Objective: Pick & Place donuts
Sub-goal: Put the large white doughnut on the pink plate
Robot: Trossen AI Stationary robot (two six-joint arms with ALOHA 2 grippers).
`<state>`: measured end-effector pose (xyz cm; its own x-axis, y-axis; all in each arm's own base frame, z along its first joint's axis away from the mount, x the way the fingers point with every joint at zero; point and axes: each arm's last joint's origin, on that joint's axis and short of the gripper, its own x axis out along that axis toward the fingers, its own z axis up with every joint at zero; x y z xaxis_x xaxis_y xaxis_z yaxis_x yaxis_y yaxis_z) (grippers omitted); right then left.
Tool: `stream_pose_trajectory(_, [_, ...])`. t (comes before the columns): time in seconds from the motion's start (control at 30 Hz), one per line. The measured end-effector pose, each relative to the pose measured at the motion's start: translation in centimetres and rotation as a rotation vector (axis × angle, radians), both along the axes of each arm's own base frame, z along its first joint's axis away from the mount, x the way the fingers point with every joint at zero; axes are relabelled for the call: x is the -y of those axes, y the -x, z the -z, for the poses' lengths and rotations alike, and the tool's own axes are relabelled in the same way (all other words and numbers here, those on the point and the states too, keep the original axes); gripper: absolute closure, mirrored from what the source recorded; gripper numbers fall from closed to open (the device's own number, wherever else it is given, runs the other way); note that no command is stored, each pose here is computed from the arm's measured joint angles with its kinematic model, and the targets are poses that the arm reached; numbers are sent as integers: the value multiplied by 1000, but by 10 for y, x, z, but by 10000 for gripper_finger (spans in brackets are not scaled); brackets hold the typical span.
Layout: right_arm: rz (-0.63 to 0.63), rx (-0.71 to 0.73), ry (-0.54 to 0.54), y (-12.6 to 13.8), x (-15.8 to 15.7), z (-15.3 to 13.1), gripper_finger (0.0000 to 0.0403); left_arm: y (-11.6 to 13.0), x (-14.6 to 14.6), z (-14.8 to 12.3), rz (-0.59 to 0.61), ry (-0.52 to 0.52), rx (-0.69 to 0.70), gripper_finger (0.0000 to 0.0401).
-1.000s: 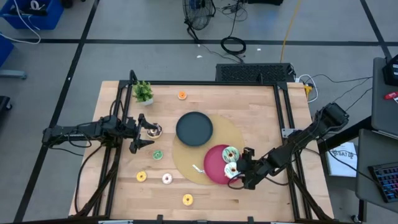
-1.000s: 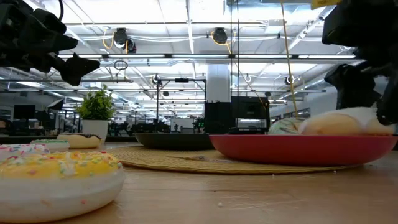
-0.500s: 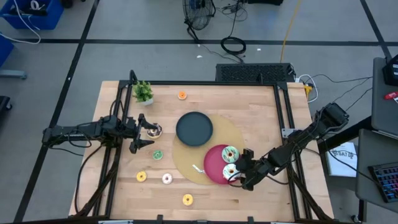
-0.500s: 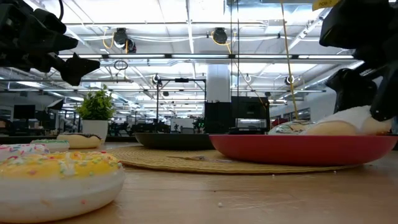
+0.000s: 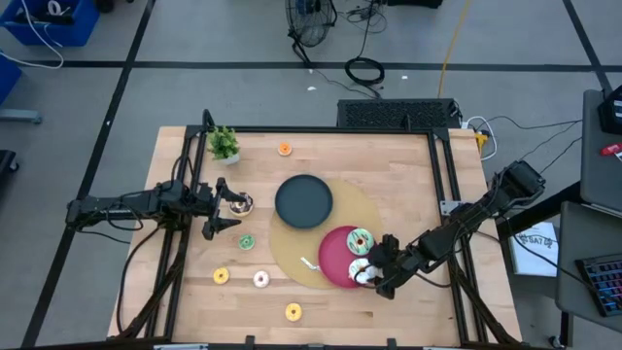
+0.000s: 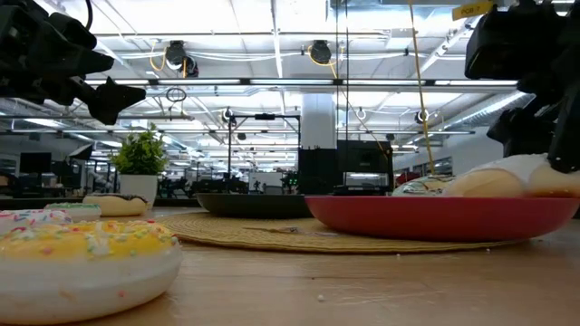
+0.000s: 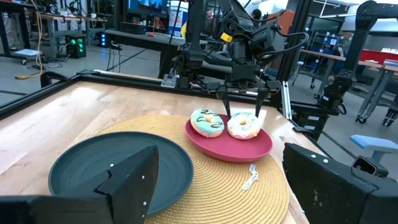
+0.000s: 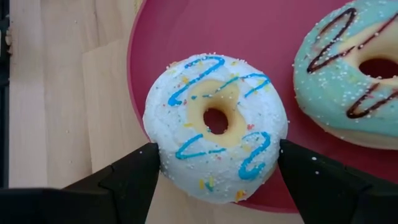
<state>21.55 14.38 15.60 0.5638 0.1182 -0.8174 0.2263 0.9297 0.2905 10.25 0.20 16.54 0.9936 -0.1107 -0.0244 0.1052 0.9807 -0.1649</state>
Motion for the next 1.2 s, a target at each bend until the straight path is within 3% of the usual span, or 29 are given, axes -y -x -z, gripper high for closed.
stream_pose_trajectory(0.23, [7, -14, -31, 0, 0, 0, 98, 0, 0, 0, 0, 0, 0, 66])
stream_pose_trajectory(0.4, [-130, 8, 63, 0, 0, 0, 98, 0, 0, 0, 0, 0, 0, 66])
stream_pose_trajectory(0.67, [-250, 29, 149, 0, 0, 0, 99, 0, 0, 0, 0, 0, 0, 66])
stream_pose_trajectory(1.2, [-166, 25, 87, -1, 0, -1, 99, 0, 0, 0, 0, 0, 0, 66])
